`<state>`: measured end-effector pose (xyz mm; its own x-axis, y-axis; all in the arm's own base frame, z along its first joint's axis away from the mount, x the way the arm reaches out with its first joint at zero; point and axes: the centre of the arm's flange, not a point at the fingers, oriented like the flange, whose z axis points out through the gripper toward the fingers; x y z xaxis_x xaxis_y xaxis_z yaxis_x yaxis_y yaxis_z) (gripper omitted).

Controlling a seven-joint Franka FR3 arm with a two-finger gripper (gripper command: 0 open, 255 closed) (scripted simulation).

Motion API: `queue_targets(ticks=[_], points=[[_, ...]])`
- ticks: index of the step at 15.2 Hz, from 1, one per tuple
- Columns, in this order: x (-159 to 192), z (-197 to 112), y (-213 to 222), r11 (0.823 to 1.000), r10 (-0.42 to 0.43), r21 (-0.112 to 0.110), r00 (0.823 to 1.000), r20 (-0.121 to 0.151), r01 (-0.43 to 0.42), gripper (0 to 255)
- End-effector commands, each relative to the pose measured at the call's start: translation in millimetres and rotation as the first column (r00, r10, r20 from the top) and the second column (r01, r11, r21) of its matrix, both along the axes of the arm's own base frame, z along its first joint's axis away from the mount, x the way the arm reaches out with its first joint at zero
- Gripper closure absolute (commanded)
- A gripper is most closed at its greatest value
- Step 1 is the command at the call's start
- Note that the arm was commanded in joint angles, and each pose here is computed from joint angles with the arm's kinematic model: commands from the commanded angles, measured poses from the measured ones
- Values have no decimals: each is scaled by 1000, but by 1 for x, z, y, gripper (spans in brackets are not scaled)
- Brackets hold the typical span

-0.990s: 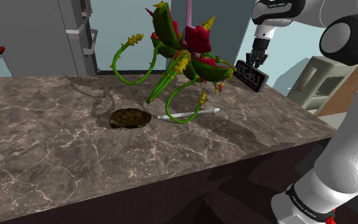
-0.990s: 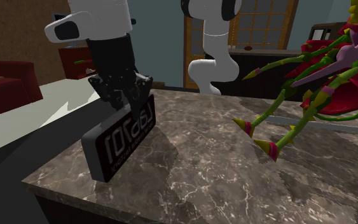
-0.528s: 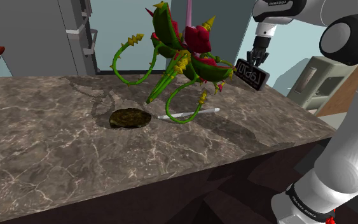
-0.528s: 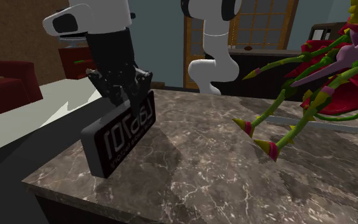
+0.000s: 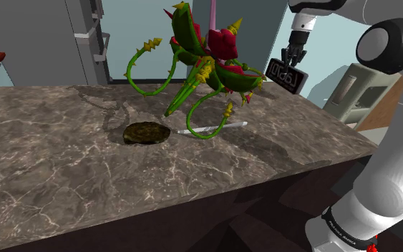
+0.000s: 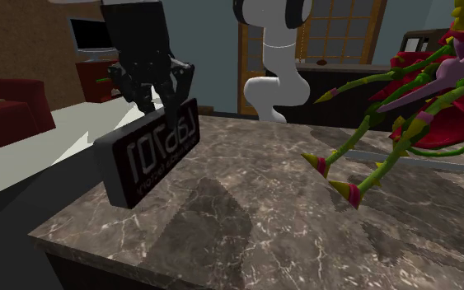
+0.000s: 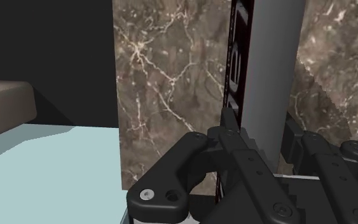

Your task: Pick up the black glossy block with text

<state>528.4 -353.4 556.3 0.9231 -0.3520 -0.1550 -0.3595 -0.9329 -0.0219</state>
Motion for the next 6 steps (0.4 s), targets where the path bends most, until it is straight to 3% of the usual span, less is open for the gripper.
queue_targets(ticks=[1,6], points=[[0,12,2,1000,0,0,1000,0,0,255],[0,28,2,1000,0,0,1000,0,0,255]])
